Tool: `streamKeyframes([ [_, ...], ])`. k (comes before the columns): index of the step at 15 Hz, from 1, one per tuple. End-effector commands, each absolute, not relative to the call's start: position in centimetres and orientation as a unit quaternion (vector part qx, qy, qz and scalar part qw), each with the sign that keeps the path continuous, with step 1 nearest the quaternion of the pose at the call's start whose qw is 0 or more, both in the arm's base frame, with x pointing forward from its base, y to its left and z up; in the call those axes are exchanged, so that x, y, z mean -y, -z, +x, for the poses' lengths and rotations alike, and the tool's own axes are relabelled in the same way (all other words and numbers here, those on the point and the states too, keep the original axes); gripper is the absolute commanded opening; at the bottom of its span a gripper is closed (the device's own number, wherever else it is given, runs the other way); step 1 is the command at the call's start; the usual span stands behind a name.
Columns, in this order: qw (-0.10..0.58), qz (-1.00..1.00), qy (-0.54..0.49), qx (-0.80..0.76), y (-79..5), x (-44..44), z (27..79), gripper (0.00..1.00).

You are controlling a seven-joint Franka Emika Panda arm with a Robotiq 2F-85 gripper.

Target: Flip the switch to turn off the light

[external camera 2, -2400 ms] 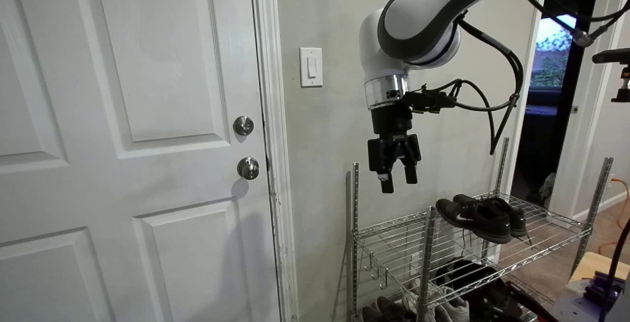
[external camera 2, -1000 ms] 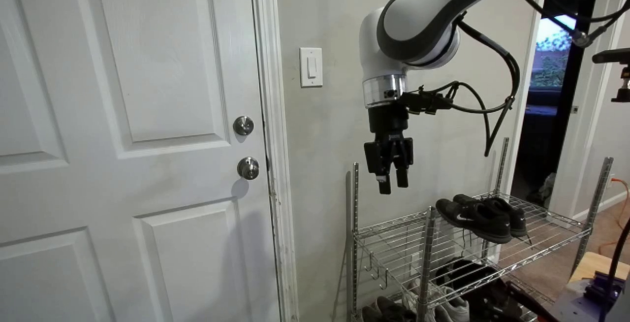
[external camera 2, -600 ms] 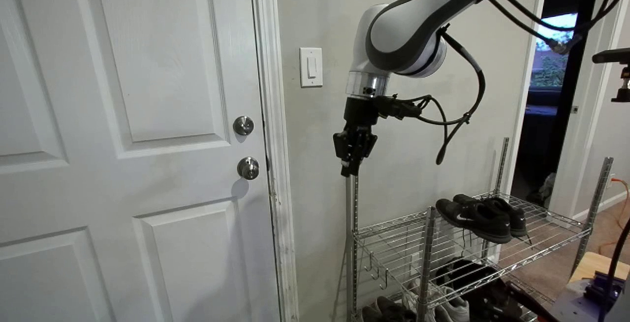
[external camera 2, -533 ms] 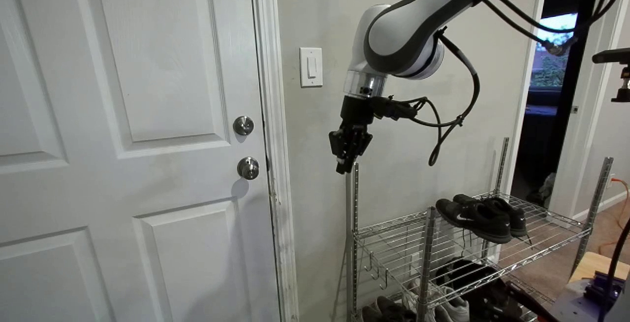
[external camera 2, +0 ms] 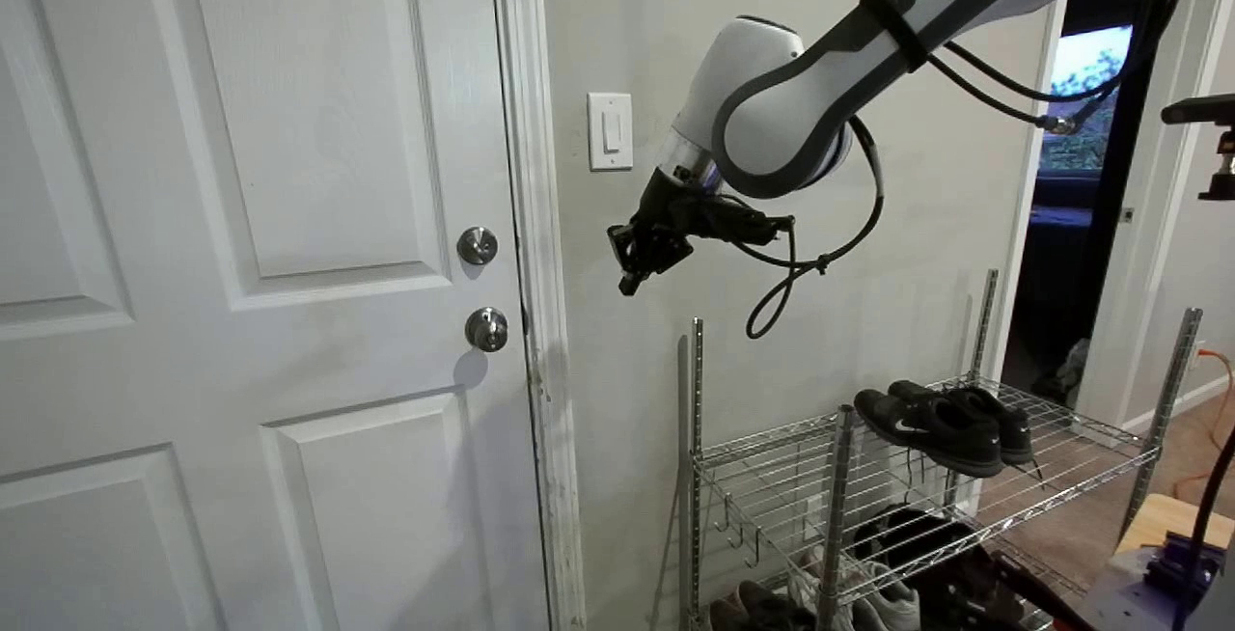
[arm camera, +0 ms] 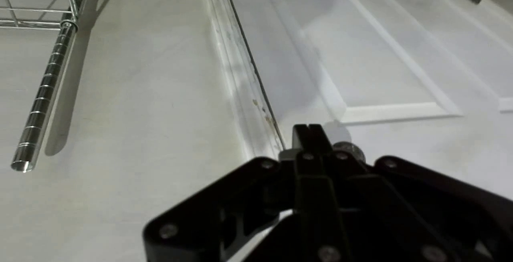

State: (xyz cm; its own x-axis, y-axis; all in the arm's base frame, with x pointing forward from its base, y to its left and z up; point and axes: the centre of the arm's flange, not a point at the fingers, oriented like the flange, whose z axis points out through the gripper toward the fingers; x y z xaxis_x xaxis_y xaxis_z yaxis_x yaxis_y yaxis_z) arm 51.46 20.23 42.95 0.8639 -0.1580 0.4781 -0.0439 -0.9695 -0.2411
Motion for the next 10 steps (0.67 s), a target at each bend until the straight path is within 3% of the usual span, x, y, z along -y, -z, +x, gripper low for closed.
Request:
streamKeyframes([
  [1,0.108,-0.933,0.320,-0.122,-44.0,-20.6,51.1,0.04],
  [6,0.093,-0.891,0.404,-0.187,-46.6,-19.3,51.2,0.04],
  [7,0.108,-0.911,0.367,-0.157,-47.3,-16.5,52.4,0.04],
  [10,0.102,-0.898,0.391,-0.172,-49.2,-15.3,52.2,0.04],
])
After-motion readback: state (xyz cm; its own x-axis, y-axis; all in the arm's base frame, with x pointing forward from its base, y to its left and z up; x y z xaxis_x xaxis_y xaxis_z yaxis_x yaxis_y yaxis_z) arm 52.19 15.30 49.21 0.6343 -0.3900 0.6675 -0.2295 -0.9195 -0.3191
